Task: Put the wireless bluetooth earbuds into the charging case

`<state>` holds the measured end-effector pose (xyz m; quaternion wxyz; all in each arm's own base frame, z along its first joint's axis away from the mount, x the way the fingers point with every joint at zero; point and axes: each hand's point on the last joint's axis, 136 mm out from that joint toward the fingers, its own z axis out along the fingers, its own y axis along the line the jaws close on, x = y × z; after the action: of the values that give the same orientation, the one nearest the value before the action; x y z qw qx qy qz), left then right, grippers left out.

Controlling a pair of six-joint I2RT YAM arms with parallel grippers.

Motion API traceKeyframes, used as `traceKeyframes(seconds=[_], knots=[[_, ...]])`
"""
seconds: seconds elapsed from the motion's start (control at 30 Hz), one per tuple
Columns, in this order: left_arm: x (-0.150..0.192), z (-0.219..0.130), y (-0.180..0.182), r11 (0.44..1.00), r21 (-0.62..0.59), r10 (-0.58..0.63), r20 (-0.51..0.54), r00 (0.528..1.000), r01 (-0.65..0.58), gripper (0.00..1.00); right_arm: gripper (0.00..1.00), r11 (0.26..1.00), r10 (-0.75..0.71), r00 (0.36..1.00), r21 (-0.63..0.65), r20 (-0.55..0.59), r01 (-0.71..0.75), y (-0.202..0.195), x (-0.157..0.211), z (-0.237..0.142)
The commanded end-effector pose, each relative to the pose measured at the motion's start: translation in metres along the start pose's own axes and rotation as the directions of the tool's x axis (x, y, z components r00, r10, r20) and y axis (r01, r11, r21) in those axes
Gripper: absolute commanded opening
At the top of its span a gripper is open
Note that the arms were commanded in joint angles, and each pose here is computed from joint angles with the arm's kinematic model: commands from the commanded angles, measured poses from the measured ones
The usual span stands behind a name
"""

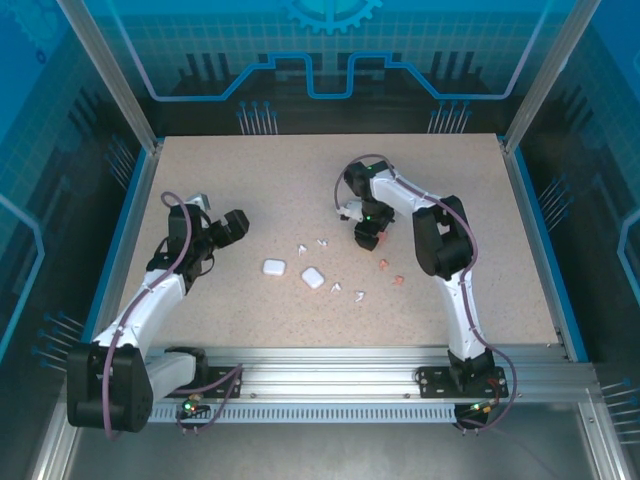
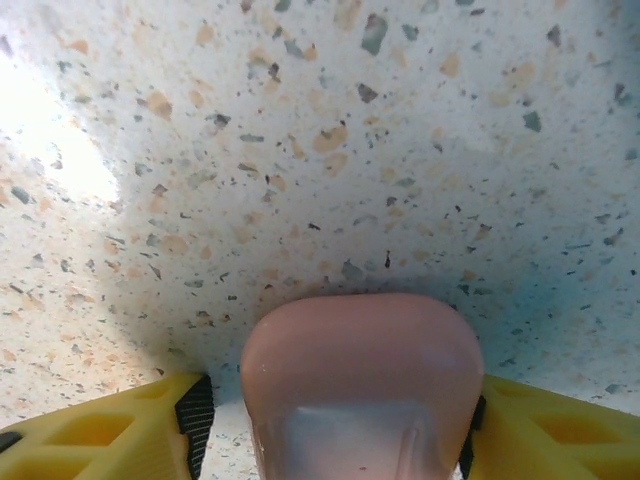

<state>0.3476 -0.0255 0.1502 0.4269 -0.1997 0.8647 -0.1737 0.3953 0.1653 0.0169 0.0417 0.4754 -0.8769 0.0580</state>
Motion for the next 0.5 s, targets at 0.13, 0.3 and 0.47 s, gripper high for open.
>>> traceKeyframes(seconds=[0.13, 0.3, 0.47], knots=[[-0.009, -0.004, -0.007, 1.0, 0.019, -0.012, 0.002, 1.0, 0.012, 0.99, 0.6, 0.999, -0.042, 0.996, -0.022, -0.077, 0.04, 0.006, 0.008, 0.033], [-0.01, -0.004, -0.008, 1.0, 0.021, -0.012, 0.0, 1.0, 0.012, 0.99, 0.55, 0.999, -0.041, 0.996, -0.015, -0.079, 0.04, 0.011, 0.012, 0.038], [-0.012, -0.007, -0.014, 0.999, 0.044, -0.009, 0.0, 1.0, 0.009, 0.99, 0.51, 1.0, -0.025, 1.0, 0.009, 0.005, 0.024, 0.009, 0.008, 0.016]])
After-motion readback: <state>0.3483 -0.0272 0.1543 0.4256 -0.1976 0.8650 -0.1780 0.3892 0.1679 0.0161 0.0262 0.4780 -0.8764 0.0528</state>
